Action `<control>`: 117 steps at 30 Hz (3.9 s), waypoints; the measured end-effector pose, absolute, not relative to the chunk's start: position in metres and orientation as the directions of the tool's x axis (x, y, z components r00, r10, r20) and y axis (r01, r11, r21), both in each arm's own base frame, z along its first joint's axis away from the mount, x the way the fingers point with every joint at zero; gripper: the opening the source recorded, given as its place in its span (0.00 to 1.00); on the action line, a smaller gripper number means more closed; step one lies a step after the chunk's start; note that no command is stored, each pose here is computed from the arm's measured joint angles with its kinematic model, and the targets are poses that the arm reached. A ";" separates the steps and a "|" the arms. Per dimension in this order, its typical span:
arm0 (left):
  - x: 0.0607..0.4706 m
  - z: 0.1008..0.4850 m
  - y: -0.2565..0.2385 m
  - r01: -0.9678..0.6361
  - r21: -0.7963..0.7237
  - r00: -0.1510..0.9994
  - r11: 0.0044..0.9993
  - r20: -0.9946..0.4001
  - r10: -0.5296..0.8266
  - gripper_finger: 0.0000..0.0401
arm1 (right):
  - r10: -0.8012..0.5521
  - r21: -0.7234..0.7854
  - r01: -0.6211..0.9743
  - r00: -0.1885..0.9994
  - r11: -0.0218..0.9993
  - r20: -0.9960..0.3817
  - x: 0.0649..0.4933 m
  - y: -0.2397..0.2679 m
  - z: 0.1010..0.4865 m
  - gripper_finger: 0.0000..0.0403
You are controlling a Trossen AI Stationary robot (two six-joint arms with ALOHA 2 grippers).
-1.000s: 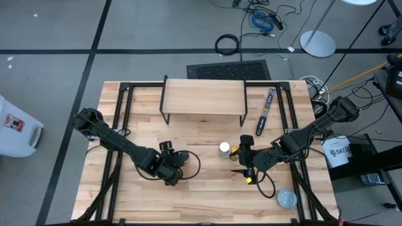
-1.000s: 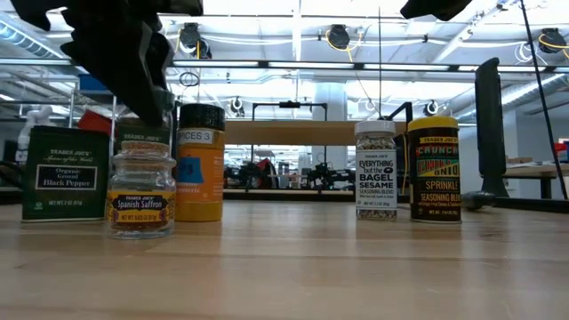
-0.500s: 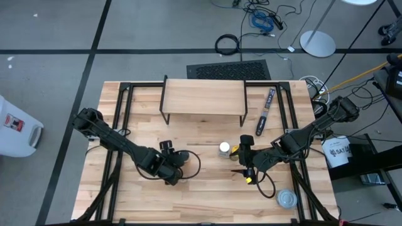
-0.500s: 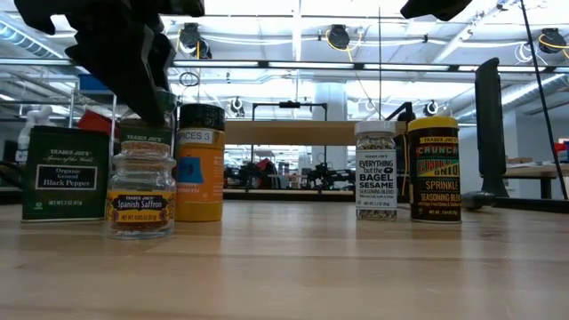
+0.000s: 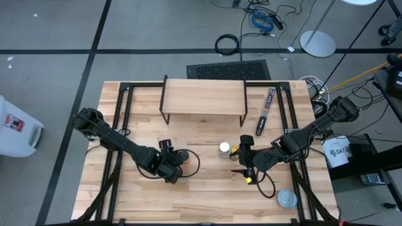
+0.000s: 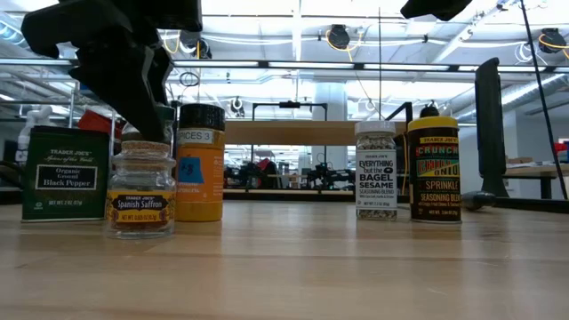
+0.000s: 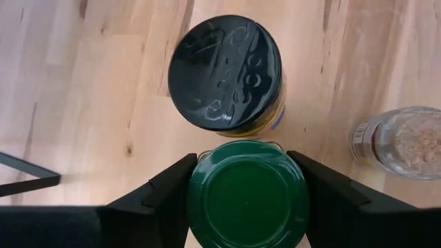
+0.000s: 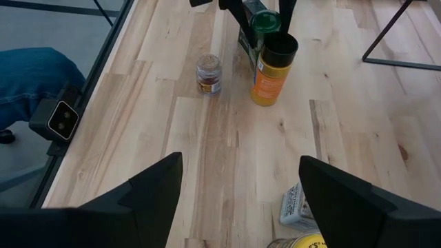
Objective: Shelf spices
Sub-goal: Move the green seasoning bottle between the black seasoning bottles, then put the light brown seasoning bottle on the shelf
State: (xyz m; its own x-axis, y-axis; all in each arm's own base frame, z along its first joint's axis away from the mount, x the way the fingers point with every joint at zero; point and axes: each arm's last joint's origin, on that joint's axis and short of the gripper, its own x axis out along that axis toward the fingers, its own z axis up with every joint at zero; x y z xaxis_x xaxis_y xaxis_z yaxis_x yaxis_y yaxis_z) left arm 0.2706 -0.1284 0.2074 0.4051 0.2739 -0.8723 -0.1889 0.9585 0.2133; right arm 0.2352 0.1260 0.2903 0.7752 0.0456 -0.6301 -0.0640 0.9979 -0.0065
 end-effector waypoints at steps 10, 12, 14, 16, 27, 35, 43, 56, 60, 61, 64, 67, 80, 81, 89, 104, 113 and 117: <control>0.270 0.207 -0.128 -0.182 0.222 0.398 0.958 -0.874 0.278 0.59 | 0.047 -0.006 -0.066 0.775 0.998 -0.630 0.235 0.126 0.290 0.69; 0.269 0.207 -0.128 -0.181 0.224 0.395 0.958 -0.875 0.280 0.64 | 0.047 -0.006 -0.066 0.775 0.998 -0.630 0.235 0.126 0.290 0.69; 0.269 0.207 -0.128 -0.182 0.225 0.395 0.957 -0.875 0.281 0.69 | 0.047 -0.006 -0.066 0.775 0.998 -0.630 0.235 0.126 0.290 0.69; 0.270 0.207 -0.128 -0.183 0.229 0.396 0.956 -0.873 0.285 0.74 | 0.048 -0.006 -0.066 0.776 0.998 -0.629 0.235 0.126 0.290 0.69; 0.267 0.238 -0.127 -0.201 0.235 0.423 0.951 -0.855 0.301 0.78 | 0.074 -0.026 -0.110 0.812 0.994 -0.578 0.255 0.140 0.280 0.69; 0.267 0.268 -0.136 -0.221 0.186 0.501 0.958 -0.821 0.275 0.78 | 0.072 -0.080 -0.142 0.821 0.987 -0.567 0.292 0.159 0.240 0.69; 0.252 0.276 -0.161 -0.242 0.122 0.531 0.962 -0.814 0.237 0.78 | 0.066 -0.016 -0.083 0.881 0.996 -0.468 0.330 0.162 0.210 0.69; 0.228 0.268 -0.220 -0.227 -0.071 0.696 0.971 -0.709 0.111 0.78 | 0.017 -0.024 -0.034 0.863 0.999 -0.504 0.388 0.171 0.174 0.69; 0.232 0.249 -0.233 -0.215 -0.067 0.704 0.974 -0.702 0.107 0.78 | 0.020 -0.045 -0.050 0.859 0.998 -0.511 0.400 0.176 0.165 0.69; 0.234 0.243 -0.235 -0.214 -0.055 0.698 0.975 -0.707 0.114 0.78 | 0.030 -0.043 -0.061 0.856 0.997 -0.516 0.402 0.177 0.163 0.69; 0.239 0.225 -0.241 -0.240 -0.022 0.671 0.970 -0.726 0.149 0.78 | 0.051 -0.036 -0.082 0.848 0.996 -0.527 0.406 0.180 0.156 0.69; 0.244 0.206 -0.245 -0.263 0.014 0.643 0.965 -0.743 0.186 0.78 | 0.057 -0.033 -0.089 0.839 0.995 -0.542 0.409 0.182 0.148 0.69; 0.253 0.154 -0.252 -0.356 0.135 0.605 0.925 -0.721 0.338 0.78 | 0.038 -0.042 -0.074 0.826 0.996 -0.563 0.413 0.178 0.134 0.69; 0.254 0.152 -0.252 -0.359 0.142 0.605 0.922 -0.717 0.346 0.78 | 0.038 -0.042 -0.074 0.826 0.996 -0.563 0.413 0.178 0.134 0.69; 0.257 0.140 -0.250 -0.395 0.192 0.610 0.898 -0.676 0.413 0.78 | 0.040 -0.041 -0.076 0.826 0.996 -0.562 0.412 0.178 0.134 0.69; 0.272 0.133 -0.235 -0.426 0.227 0.576 0.876 -0.679 0.456 0.77 | 0.042 -0.047 -0.085 0.814 0.995 -0.580 0.410 0.179 0.132 0.69; 0.275 0.134 -0.239 -0.409 0.196 0.603 0.891 -0.675 0.425 0.63 | 0.039 -0.058 -0.091 0.805 0.994 -0.592 0.409 0.180 0.131 0.69; 0.279 0.134 -0.239 -0.394 0.193 0.615 0.898 -0.670 0.414 0.59 | 0.039 -0.058 -0.091 0.805 0.994 -0.592 0.409 0.180 0.131 0.69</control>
State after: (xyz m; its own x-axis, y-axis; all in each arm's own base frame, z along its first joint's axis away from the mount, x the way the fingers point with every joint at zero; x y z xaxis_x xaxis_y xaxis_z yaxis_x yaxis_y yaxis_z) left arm 0.2786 -0.2390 0.1344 0.6154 0.4145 -0.6704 -0.3944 0.8984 0.1934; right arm 0.4092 0.1798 0.1306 0.8048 0.0393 -0.5922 -0.0911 0.9942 -0.0579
